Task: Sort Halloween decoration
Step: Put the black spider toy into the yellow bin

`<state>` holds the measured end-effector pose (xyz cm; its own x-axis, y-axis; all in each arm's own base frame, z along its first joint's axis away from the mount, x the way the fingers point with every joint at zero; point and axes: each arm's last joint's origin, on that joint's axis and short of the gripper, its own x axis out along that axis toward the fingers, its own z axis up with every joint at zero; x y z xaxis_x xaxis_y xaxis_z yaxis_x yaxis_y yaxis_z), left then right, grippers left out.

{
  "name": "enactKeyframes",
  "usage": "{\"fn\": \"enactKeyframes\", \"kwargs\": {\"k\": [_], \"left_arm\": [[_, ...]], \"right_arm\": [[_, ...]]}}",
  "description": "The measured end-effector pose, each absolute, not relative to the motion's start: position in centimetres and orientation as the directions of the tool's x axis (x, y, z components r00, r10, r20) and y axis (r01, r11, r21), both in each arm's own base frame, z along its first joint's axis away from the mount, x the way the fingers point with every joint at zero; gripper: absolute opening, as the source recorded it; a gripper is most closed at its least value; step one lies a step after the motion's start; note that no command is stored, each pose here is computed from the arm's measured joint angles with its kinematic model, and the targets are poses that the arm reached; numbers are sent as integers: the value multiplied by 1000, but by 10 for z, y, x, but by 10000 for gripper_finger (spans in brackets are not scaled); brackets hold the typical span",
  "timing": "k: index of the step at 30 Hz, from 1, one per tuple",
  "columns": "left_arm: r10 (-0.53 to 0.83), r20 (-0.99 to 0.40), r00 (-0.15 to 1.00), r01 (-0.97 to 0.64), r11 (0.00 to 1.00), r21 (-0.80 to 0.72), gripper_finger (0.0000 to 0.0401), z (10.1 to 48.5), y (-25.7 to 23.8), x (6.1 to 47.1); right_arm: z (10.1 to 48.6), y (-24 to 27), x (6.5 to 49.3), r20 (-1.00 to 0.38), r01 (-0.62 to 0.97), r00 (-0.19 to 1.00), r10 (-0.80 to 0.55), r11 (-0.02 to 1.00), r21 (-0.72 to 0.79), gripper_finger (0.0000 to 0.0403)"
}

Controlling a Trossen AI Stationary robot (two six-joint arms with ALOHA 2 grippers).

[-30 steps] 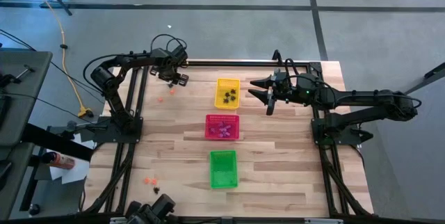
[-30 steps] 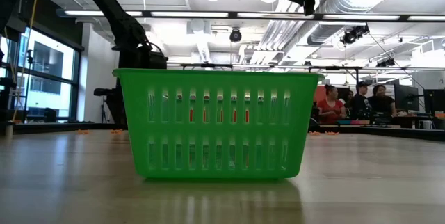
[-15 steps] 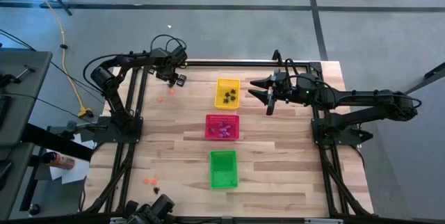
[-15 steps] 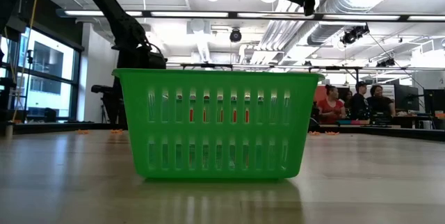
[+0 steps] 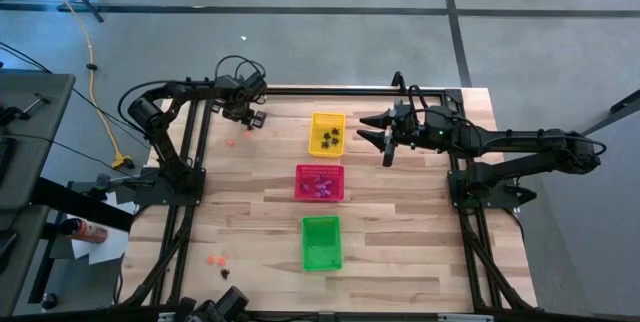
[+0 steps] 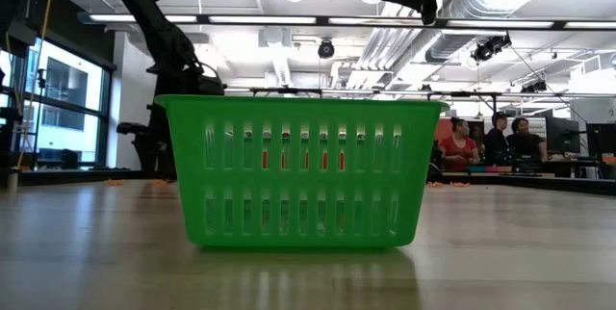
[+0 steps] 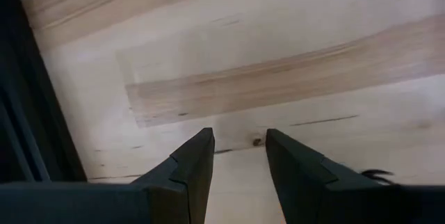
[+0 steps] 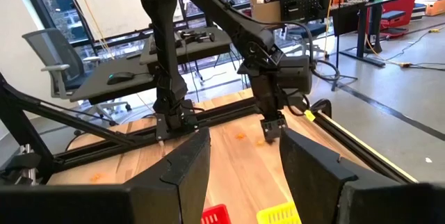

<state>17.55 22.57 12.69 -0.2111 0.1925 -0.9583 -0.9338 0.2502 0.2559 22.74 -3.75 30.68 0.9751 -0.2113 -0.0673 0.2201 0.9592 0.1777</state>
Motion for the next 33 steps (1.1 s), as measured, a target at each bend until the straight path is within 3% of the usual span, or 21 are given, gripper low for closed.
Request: {"fn": "enactKeyframes", "kwargs": {"k": [9, 13, 17, 22, 27, 33], "left_arm": [[236, -958, -165, -939, 259, 225, 129, 136, 226, 176], [328, -944, -22, -964, 245, 107, 129, 163, 228, 178], [329, -942, 67, -959, 281, 30, 129, 177, 221, 180], [292, -954, 66, -909, 412, 63, 129, 170, 208, 188], [197, -974, 110, -901, 434, -14, 129, 151, 197, 196], [253, -963, 93, -901, 433, 26, 129, 149, 194, 200]], "right_arm": [[305, -37, 227, -81, 224, 974, -211, 952, 209, 169], [305, -37, 227, -80, 224, 974, -211, 948, 226, 169], [306, -38, 227, -80, 224, 974, -211, 949, 221, 169], [306, -37, 227, -80, 224, 974, -211, 949, 220, 169], [306, -38, 227, -80, 224, 974, -211, 949, 220, 169], [306, -37, 227, -80, 224, 974, -211, 949, 221, 169]]}}
